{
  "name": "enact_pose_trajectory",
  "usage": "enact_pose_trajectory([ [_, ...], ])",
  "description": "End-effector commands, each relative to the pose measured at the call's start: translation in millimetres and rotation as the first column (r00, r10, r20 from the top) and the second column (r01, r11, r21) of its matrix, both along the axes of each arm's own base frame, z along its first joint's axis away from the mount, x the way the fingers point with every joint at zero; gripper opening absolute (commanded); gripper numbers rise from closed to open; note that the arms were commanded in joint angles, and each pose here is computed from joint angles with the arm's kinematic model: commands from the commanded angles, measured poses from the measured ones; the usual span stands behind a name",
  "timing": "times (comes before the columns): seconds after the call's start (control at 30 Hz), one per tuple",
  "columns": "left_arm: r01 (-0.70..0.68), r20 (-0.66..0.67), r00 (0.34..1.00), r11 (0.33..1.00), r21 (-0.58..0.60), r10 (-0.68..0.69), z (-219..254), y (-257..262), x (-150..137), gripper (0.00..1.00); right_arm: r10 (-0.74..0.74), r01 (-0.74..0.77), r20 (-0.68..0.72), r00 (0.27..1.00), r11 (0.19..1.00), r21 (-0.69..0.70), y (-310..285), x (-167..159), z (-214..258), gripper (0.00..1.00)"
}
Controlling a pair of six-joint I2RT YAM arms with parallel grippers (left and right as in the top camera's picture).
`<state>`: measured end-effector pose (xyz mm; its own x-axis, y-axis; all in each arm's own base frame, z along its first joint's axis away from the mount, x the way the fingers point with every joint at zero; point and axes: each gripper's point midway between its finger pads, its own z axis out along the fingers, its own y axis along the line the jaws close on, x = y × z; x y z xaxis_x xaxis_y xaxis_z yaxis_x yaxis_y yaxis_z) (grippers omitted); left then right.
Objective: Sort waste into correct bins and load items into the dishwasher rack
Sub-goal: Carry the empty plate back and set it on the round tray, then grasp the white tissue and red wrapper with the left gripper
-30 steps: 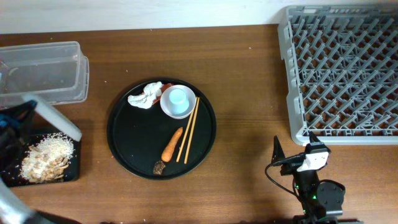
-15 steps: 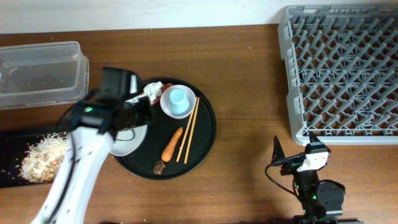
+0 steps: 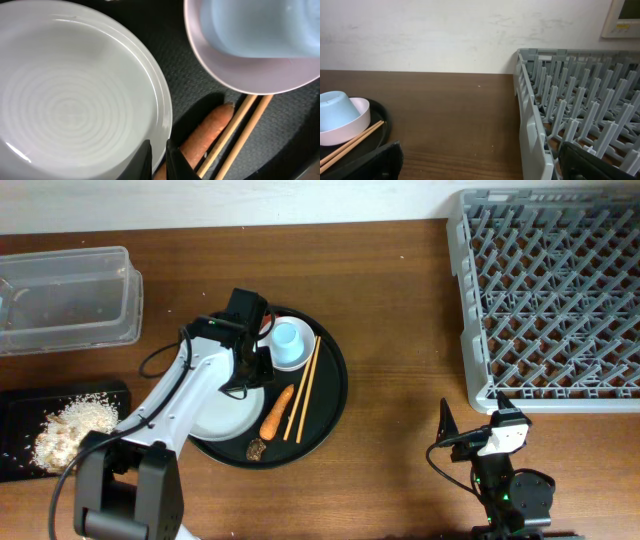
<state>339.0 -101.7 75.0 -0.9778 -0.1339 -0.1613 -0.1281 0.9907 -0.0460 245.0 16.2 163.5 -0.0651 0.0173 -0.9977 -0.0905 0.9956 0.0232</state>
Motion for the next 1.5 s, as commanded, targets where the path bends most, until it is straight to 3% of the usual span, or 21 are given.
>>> enact_pose_trajectory([
  [0.0, 0.012, -0.004, 1.000, 0.999, -0.051, -0.012, -0.2, -12.4, 0.1, 0.11, -0.015, 0.015, -0.006, 1.000, 1.000, -0.007, -3.1, 0.7, -5.7, 0.98],
  [0.1, 0.046, 0.032, 0.999, 0.998, -0.043, -0.044, 9.2, -14.4, 9.1, 0.11, -0.015, 0.015, -0.006, 1.000, 1.000, -0.007, -3.1, 0.7, -5.7, 0.98],
  [0.2, -0.015, 0.153, 0.988, 0.996, 0.091, 0.001, 52.3, 14.5, 41.6, 0.12, -0.015, 0.015, -0.006, 1.000, 1.000, -0.007, -3.1, 0.7, -5.7, 0.98],
  [0.23, -0.046, 0.190, 0.982, 0.990, 0.133, 0.020, 65.7, 25.8, 50.0, 0.16, -0.015, 0.015, -0.006, 1.000, 1.000, -0.007, -3.1, 0.7, -5.7, 0.98],
  [0.3, -0.116, 0.278, 0.958, 0.978, 0.174, 0.064, 89.9, 46.4, 69.8, 0.39, -0.015, 0.015, -0.006, 1.000, 1.000, -0.007, -3.1, 0.7, -5.7, 0.98],
  [0.37, -0.158, 0.354, 0.930, 0.976, 0.148, 0.097, 102.9, 61.2, 90.4, 0.45, -0.015, 0.015, -0.006, 1.000, 1.000, -0.007, -3.1, 0.7, -5.7, 0.98],
  [0.43, -0.111, 0.399, 0.915, 0.990, 0.090, 0.066, 104.2, 64.8, 111.8, 0.58, -0.015, 0.015, -0.006, 1.000, 1.000, -0.007, -3.1, 0.7, -5.8, 0.98],
  [0.5, -0.081, 0.369, 0.927, 0.997, 0.019, 0.069, 83.7, 64.1, 123.4, 0.64, -0.015, 0.015, -0.006, 1.000, 1.000, -0.007, -3.1, 0.7, -5.8, 0.98],
  [0.7, -0.101, 0.218, 0.971, 0.995, -0.012, 0.101, 1.8, 57.1, 132.3, 0.67, -0.015, 0.015, -0.006, 1.000, 1.000, -0.007, -3.1, 0.7, -5.7, 0.98],
  [0.97, -0.149, 0.120, 0.982, 0.989, 0.003, 0.148, -39.2, 59.4, 124.2, 0.67, -0.015, 0.015, -0.006, 1.000, 1.000, -0.007, -3.1, 0.7, -5.8, 0.98],
  [1.07, -0.232, 0.076, 0.971, 0.971, 0.059, 0.227, -57.7, 70.7, 115.7, 0.66, -0.015, 0.015, -0.006, 1.000, 1.000, -0.007, -3.1, 0.7, -5.8, 0.98],
  [1.2, -0.232, 0.078, 0.971, 0.971, 0.059, 0.227, -59.3, 70.7, 116.8, 0.66, -0.015, 0.015, -0.006, 1.000, 1.000, -0.007, -3.1, 0.7, -5.8, 0.98],
  [1.23, -0.232, 0.077, 0.971, 0.971, 0.059, 0.227, -59.3, 70.7, 116.8, 0.63, -0.015, 0.015, -0.006, 1.000, 1.000, -0.007, -3.1, 0.7, -5.8, 0.98],
  [1.33, -0.231, 0.078, 0.971, 0.971, 0.058, 0.226, -59.1, 70.5, 116.8, 0.22, -0.015, 0.015, -0.006, 1.000, 1.000, -0.007, -3.1, 0.7, -5.8, 0.98],
  [1.4, -0.231, 0.079, 0.971, 0.971, 0.058, 0.227, -50.5, 70.7, 116.7, 0.01, -0.015, 0.015, -0.006, 1.000, 1.000, -0.007, -3.1, 0.7, -5.8, 0.98],
  [1.47, -0.233, 0.122, 0.966, 0.972, 0.042, 0.226, -21.9, 69.7, 124.2, 0.01, -0.015, 0.015, -0.006, 1.000, 1.000, -0.007, -3.1, 0.7, -5.8, 0.98],
])
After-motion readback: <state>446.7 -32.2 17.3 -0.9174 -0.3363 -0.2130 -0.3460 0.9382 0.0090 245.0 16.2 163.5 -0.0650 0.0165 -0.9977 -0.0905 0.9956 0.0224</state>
